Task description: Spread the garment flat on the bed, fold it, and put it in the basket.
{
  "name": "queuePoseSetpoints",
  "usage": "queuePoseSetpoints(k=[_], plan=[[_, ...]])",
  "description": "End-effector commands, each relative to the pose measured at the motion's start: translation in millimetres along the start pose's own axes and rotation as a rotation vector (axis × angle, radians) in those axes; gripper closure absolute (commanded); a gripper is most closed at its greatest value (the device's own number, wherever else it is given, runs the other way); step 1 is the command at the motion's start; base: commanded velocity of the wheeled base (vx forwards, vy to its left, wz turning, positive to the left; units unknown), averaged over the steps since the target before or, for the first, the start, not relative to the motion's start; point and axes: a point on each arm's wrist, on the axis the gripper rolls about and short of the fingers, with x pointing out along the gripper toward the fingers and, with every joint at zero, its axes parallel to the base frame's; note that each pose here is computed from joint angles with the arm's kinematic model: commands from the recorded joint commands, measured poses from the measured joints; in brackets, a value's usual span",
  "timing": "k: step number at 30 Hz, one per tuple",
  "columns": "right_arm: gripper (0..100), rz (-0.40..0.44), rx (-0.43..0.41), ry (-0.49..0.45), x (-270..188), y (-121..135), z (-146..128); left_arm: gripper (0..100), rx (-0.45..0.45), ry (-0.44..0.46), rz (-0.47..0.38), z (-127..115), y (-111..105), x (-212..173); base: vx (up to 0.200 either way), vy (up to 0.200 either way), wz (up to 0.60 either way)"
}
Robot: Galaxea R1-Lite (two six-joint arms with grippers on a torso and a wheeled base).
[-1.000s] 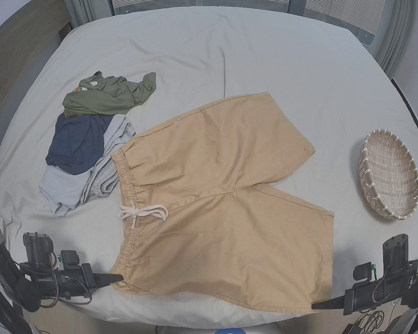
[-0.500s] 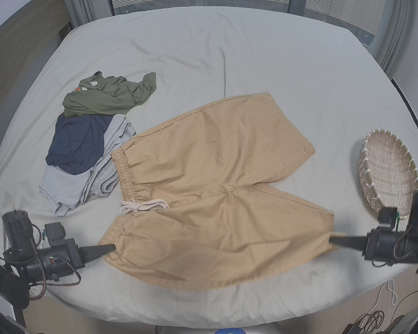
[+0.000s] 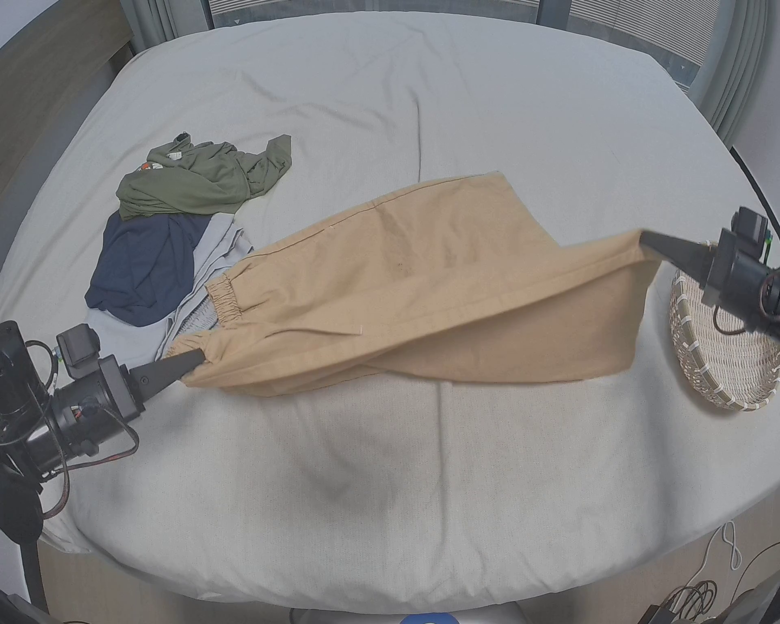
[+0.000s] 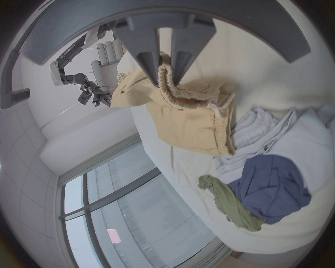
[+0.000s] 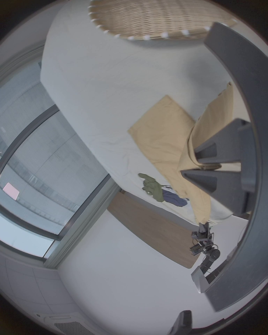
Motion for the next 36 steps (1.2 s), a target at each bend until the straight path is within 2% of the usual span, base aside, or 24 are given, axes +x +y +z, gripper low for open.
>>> queuePoseSetpoints(k=[1, 5, 11, 17, 26, 32, 36], plan=[[100, 0.007, -0.009, -0.025, 30, -13, 22, 100, 0.027, -0.032, -0.019, 5, -4, 14, 0.000, 0.000, 0.00], [100, 0.020, -0.024, -0.045, 40, -15, 33, 100, 0.038, -0.059, -0.011, 9, -5, 18, 0.000, 0.000, 0.00], [100, 0.031, -0.040, -0.064, 52, -19, 43, 100, -0.005, -0.077, -0.020, 14, -7, 20, 0.000, 0.000, 0.00], [100, 0.041, -0.052, -0.079, 62, -19, 55, 100, -0.006, -0.106, 0.004, 15, -8, 19, 0.000, 0.000, 0.00], [100, 0.042, -0.054, -0.081, 71, -22, 62, 100, 0.000, -0.123, 0.007, 16, -8, 16, 0.000, 0.000, 0.00], [100, 0.046, -0.057, -0.085, 79, -24, 69, 100, -0.029, -0.145, -0.012, 19, -9, 16, 0.000, 0.000, 0.00], [100, 0.037, -0.046, -0.074, 87, -32, 67, 100, -0.030, -0.151, -0.019, 21, -8, 20, 0.000, 0.000, 0.00]])
